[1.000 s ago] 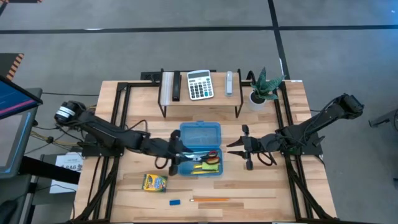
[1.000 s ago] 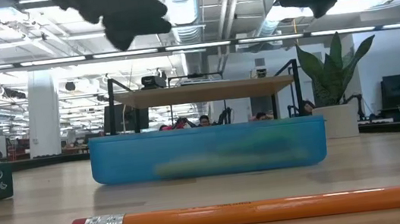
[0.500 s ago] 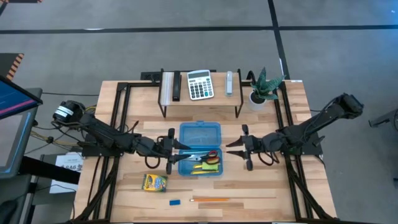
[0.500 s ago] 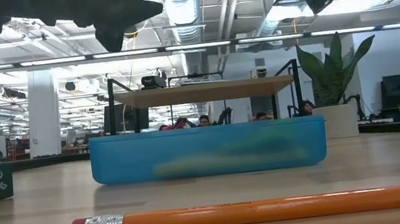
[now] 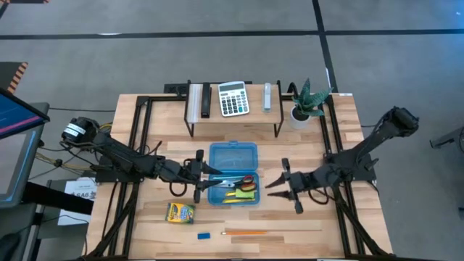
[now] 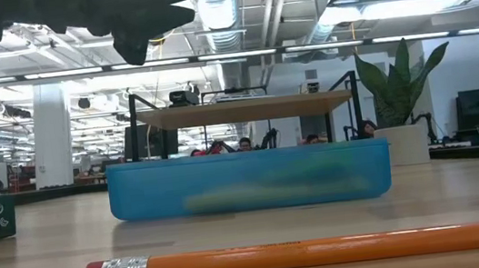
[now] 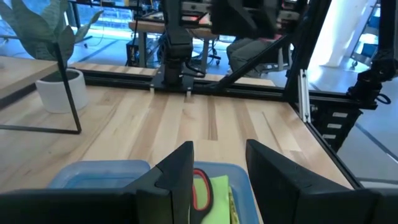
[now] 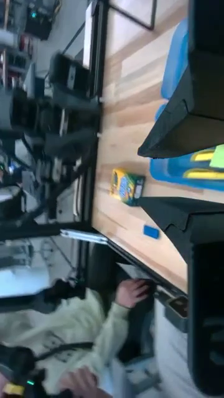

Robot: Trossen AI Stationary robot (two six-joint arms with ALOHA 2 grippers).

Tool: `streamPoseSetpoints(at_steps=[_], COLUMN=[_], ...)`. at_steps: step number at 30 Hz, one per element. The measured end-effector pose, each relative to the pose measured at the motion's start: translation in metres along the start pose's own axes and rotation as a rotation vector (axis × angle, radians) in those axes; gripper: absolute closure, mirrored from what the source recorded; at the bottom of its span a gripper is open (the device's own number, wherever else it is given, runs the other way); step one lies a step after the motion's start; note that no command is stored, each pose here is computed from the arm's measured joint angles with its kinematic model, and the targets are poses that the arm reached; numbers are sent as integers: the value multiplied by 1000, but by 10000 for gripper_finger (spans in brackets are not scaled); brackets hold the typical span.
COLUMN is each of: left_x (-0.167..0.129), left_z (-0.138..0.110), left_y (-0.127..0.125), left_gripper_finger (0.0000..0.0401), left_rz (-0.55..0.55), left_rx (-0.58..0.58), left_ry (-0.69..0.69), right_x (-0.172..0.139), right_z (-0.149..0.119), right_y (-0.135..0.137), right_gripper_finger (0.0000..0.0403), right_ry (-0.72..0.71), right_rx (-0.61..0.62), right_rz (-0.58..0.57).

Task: Pack school essentials
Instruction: Put the orange pencil into the blue supply box

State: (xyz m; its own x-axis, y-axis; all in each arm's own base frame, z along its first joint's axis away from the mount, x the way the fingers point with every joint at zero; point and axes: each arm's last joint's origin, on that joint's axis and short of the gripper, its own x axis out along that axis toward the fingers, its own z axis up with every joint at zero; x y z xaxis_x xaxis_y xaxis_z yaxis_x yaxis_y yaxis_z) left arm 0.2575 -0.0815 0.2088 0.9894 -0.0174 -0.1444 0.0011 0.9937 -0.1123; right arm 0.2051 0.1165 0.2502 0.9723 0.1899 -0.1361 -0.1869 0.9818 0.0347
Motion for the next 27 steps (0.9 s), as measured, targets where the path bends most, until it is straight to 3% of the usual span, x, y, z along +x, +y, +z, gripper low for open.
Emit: streamPoseSetpoints(at_steps=[9, 17, 22, 27], left_x=[0, 0, 0, 0], left_z=[0, 0, 0, 0], left_y=[1, 1, 1, 1], left_gripper_finger=[269, 269, 269, 269], left_rz=[3, 2, 2, -3], left_rx=[0, 0, -14, -22], left_ry=[2, 3, 3, 9], right_x=[45, 80, 101, 110], right_z=[-11, -12, -32, -64], right_y=[45, 78, 87, 93], right_gripper_finger=[274, 274, 274, 274], right_ry=[167, 234, 358, 559], right_rx=[-85, -25, -63, -18], right_rz=[75, 97, 107, 149])
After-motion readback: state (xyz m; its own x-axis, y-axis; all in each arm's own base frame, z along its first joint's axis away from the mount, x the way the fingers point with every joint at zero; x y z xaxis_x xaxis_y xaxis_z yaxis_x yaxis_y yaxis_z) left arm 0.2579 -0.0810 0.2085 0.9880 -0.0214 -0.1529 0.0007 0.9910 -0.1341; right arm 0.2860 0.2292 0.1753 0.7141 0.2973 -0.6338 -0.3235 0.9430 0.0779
